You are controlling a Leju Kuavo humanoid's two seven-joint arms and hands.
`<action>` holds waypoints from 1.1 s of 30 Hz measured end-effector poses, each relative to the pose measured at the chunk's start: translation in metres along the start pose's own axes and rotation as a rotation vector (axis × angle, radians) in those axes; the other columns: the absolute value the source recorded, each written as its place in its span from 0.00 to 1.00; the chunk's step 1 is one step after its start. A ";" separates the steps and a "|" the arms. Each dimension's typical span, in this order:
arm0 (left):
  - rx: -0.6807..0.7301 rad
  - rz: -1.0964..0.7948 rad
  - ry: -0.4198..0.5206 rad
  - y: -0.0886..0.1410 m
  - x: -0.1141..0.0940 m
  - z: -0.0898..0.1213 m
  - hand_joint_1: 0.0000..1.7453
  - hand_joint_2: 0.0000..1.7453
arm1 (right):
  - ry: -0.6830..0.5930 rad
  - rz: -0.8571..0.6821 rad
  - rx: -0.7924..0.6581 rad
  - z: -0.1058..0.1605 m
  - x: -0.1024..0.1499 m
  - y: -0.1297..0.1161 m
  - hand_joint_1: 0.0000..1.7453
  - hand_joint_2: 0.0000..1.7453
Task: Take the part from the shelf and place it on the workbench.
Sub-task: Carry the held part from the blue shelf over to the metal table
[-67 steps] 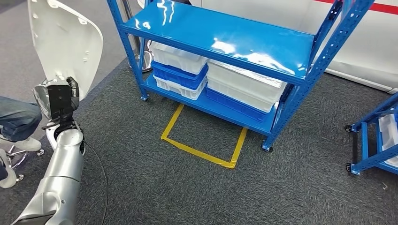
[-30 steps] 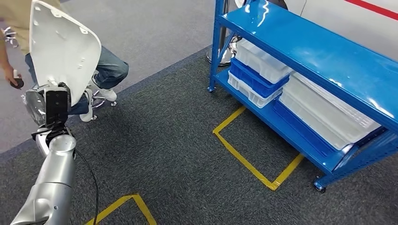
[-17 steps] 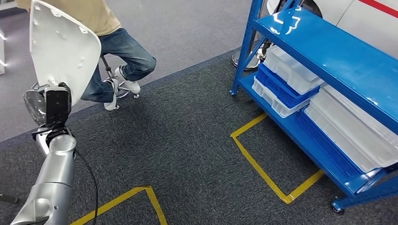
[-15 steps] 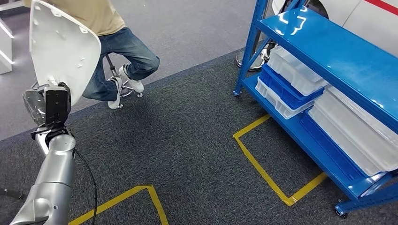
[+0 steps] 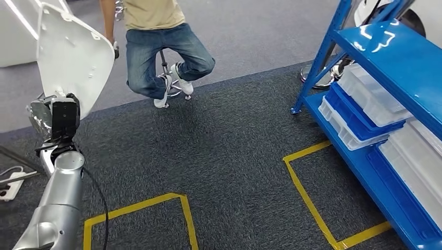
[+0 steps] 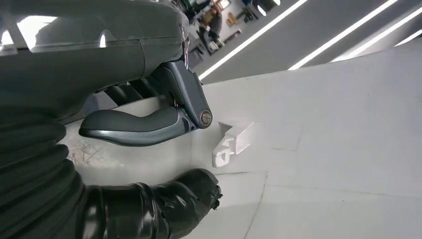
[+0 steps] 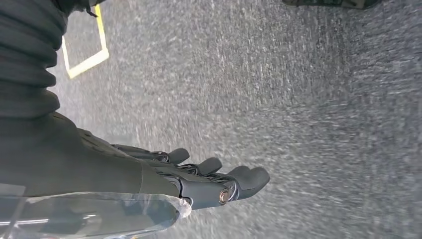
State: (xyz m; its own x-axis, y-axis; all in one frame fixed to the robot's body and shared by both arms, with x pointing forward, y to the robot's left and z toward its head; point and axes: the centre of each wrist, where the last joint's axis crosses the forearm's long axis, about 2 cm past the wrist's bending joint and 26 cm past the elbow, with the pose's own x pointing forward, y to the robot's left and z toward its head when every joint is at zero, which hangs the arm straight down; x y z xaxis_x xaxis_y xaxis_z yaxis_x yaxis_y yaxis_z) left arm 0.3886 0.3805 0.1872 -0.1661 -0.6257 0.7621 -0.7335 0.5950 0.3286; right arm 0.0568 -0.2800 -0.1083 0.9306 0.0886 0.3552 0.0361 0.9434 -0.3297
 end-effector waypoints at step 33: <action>-0.203 0.115 -0.008 0.005 -0.006 0.009 1.00 1.00 | -0.010 0.003 0.021 0.001 -0.001 0.002 0.00 1.00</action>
State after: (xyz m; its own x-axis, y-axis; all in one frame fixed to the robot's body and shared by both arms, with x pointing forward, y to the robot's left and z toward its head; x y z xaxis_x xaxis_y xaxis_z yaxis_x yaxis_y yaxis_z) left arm 0.3795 0.3825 0.1795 -0.2463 -0.5515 0.7970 -0.5618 0.7513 0.3463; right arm 0.0560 -0.2775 -0.1085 0.9270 0.0947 0.3629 0.0254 0.9495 -0.3126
